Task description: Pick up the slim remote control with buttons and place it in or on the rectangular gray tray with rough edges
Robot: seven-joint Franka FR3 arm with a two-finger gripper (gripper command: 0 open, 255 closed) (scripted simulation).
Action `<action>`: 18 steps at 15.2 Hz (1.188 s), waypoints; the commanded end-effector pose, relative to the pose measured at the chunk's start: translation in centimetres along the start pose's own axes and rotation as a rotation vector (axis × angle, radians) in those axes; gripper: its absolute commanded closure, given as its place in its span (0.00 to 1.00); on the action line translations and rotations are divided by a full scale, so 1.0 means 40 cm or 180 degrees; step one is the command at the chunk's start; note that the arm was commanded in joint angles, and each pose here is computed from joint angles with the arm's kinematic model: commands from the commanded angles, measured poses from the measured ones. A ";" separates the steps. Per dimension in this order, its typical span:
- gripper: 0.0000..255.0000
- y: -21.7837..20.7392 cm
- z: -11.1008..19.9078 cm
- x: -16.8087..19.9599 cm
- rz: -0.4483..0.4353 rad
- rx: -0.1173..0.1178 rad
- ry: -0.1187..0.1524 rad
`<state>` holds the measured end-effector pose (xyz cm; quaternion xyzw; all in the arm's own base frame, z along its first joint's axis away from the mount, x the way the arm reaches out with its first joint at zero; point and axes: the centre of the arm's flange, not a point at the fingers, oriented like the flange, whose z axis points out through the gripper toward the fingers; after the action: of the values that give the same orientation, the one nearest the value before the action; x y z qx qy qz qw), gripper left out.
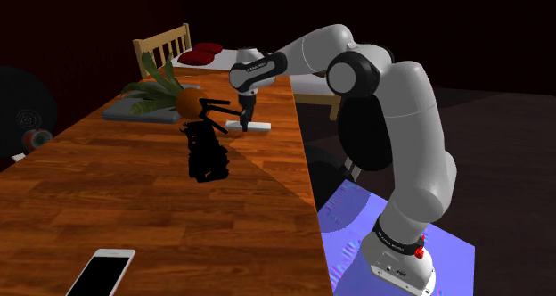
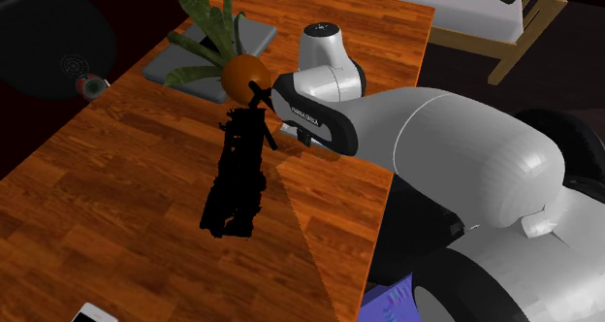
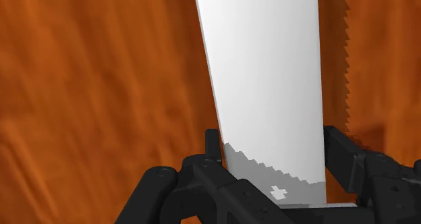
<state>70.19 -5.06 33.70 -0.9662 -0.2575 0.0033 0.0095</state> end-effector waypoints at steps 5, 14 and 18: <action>1.00 -0.001 -0.078 0.002 0.0000 0.0000 0.0001; 1.00 -0.004 -0.197 0.002 0.0000 0.0000 0.0001; 1.00 -0.005 -0.250 0.002 0.0000 0.0000 0.0001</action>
<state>70.16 -4.99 42.98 -0.9663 -0.2573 0.0036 0.0097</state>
